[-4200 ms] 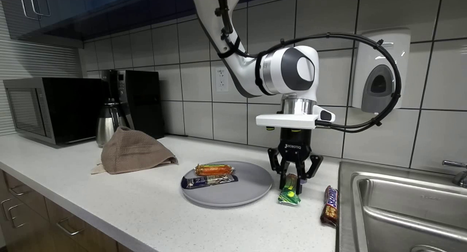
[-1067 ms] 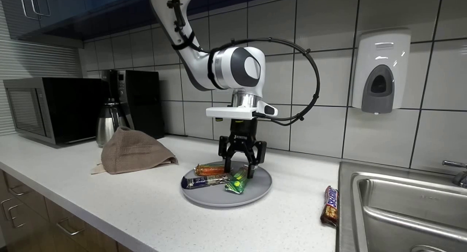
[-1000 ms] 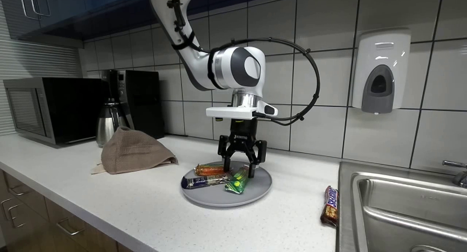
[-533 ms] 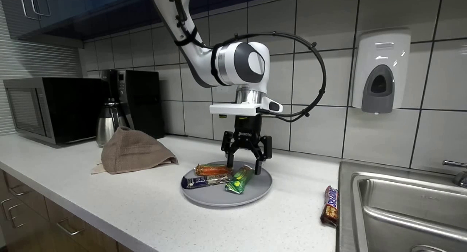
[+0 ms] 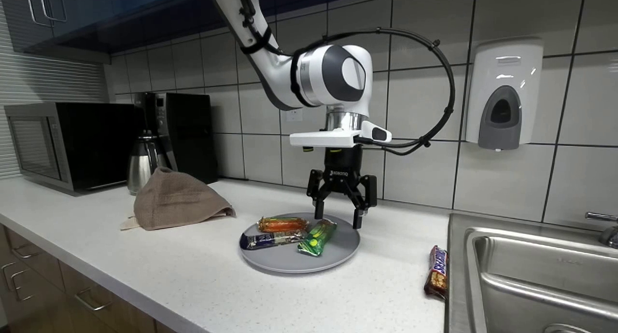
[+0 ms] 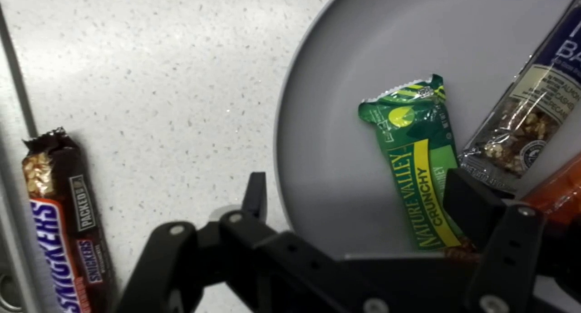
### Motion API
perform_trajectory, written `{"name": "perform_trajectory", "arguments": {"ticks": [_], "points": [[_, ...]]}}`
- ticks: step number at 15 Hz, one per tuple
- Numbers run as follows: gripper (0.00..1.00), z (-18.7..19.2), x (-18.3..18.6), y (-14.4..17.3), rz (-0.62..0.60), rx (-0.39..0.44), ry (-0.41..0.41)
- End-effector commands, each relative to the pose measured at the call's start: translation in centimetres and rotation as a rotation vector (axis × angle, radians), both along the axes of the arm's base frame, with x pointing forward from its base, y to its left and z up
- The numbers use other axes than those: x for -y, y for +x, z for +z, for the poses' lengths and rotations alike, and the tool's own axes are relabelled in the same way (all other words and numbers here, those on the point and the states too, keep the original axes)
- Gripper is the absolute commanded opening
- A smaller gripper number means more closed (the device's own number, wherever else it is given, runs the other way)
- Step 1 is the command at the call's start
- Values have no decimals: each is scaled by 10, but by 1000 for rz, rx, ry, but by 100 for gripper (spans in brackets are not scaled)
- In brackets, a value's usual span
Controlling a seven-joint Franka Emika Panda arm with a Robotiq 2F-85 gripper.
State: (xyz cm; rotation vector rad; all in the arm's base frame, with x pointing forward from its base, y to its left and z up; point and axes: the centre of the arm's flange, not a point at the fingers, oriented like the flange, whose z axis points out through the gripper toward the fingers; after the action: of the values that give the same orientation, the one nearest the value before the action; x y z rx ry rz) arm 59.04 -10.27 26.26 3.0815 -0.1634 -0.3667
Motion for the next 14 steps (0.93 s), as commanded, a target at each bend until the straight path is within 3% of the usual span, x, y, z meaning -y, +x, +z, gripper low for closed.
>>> {"name": "perform_trajectory", "arguments": {"ticks": [1,14], "points": [[100,11,19,-11,-37,18,-10],[100,9,92,-7,-55,39,-26]]}}
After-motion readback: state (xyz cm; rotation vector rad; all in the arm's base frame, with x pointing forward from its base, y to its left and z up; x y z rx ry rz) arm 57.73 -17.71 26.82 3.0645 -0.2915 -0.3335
